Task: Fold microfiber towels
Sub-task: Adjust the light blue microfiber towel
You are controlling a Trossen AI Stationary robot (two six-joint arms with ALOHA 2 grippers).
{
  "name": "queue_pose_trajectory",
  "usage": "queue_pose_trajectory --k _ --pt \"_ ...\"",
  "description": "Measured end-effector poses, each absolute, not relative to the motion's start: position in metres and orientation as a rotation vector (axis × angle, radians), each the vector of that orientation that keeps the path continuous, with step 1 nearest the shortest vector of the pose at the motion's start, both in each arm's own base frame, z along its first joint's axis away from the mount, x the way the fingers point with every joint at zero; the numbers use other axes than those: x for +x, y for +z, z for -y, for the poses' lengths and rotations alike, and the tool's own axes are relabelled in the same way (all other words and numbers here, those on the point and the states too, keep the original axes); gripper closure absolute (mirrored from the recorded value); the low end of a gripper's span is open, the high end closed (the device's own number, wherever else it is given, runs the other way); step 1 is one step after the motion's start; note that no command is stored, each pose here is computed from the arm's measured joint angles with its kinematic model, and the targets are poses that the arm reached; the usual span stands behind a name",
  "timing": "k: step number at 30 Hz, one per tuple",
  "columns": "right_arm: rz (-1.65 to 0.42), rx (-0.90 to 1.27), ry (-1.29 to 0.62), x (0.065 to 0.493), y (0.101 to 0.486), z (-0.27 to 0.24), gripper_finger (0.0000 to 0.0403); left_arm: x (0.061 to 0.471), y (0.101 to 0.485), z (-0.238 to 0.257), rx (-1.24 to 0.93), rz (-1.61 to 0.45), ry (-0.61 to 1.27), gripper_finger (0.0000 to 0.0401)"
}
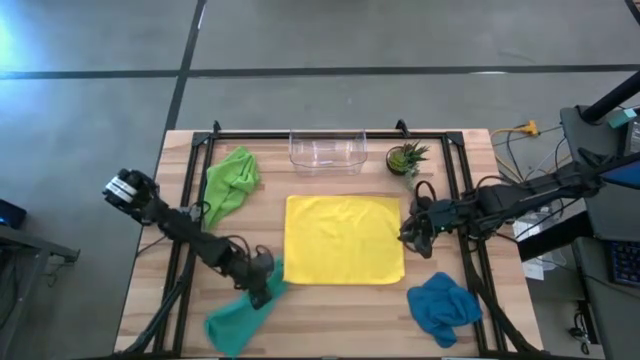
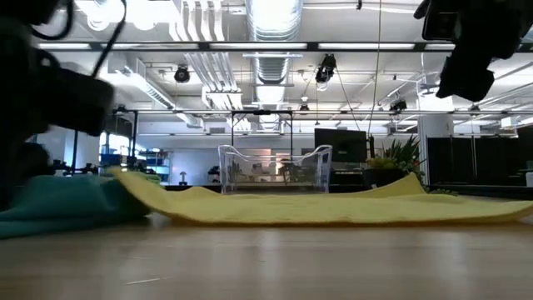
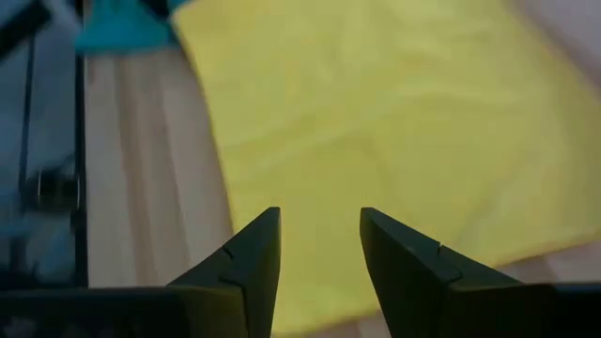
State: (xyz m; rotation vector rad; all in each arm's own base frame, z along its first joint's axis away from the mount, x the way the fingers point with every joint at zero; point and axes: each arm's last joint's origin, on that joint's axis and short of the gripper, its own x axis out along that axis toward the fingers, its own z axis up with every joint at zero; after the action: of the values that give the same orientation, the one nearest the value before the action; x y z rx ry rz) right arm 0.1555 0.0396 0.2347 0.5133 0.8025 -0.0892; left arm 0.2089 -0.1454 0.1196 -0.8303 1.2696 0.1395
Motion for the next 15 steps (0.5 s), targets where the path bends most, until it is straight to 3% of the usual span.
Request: queue_pose_trajectory --k 9,12,15 --pt "-0.977 0.356 0.201 0.147 0.207 -0.061 0.0259 0.161 0.141 0.185 -0.885 -1.438 0.269 0.0400" --pt "-0.985 0.224 0.302 0.144 0.199 -0.073 0.0259 0.155 0.158 0.188 -0.817 -1.354 0.299 0.0401" --pt "-0.948 0.097 0.360 0.145 0.195 -0.087 0.0259 0.164 0.191 0.193 -0.778 -1.135 0.226 0.0401"
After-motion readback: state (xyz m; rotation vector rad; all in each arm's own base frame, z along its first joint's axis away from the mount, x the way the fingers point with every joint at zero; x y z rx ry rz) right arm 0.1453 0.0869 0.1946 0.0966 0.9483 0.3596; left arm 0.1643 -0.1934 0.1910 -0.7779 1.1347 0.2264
